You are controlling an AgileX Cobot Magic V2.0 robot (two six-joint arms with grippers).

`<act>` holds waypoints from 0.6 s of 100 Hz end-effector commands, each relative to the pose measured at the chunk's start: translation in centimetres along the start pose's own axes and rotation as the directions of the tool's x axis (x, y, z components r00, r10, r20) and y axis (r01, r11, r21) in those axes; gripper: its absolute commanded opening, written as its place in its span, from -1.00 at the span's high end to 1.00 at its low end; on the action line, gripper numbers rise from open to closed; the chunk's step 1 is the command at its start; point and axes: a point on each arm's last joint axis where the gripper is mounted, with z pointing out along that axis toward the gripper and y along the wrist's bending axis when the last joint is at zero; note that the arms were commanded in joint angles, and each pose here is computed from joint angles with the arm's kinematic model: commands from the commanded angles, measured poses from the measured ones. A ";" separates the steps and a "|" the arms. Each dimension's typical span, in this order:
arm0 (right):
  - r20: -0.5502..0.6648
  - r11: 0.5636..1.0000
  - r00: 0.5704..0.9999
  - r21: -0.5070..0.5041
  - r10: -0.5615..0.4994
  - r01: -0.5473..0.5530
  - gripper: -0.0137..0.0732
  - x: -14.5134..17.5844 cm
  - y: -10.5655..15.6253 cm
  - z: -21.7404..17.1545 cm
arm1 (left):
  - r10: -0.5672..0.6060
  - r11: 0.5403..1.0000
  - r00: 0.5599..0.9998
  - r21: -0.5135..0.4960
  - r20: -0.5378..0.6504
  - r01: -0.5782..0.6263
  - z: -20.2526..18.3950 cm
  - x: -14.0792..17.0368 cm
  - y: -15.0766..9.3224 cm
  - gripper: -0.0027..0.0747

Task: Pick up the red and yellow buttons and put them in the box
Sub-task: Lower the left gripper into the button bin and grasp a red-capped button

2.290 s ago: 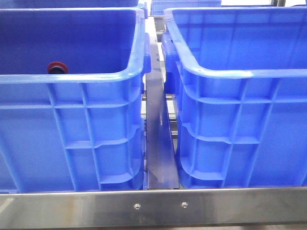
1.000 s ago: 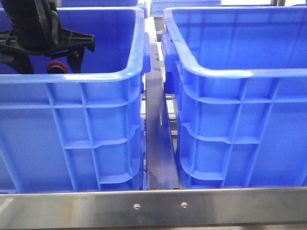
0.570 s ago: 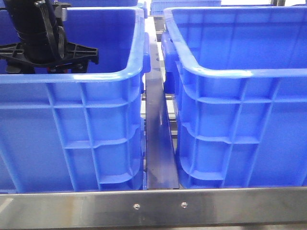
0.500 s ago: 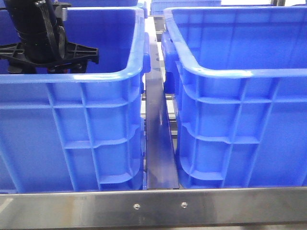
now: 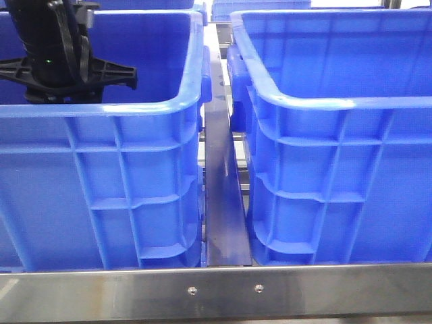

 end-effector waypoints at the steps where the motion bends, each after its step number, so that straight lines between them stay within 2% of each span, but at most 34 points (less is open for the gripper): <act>1: 0.120 1.000 0.993 -0.003 -0.008 0.009 0.84 -1.3 0.1 -0.3 | -0.018 0.999 0.991 0.040 0.131 0.013 -4.4 -2.0 0.7 0.98; 19: 0.120 1.000 0.993 -0.003 -0.008 0.009 0.84 -1.3 0.1 -0.3 | 0.046 0.997 0.978 0.057 0.202 -0.059 -8.6 -2.2 0.6 0.98; 38: 0.120 1.000 0.993 -0.003 -0.008 0.009 0.84 -1.3 0.1 -0.3 | 0.146 0.975 0.945 0.120 0.294 -0.188 -14.2 -1.1 -0.7 0.98; 60: 0.120 1.000 0.993 -0.003 -0.008 0.009 0.84 -1.3 0.1 -0.3 | 0.278 0.894 0.868 0.221 0.412 -0.391 -20.2 1.7 -3.8 0.98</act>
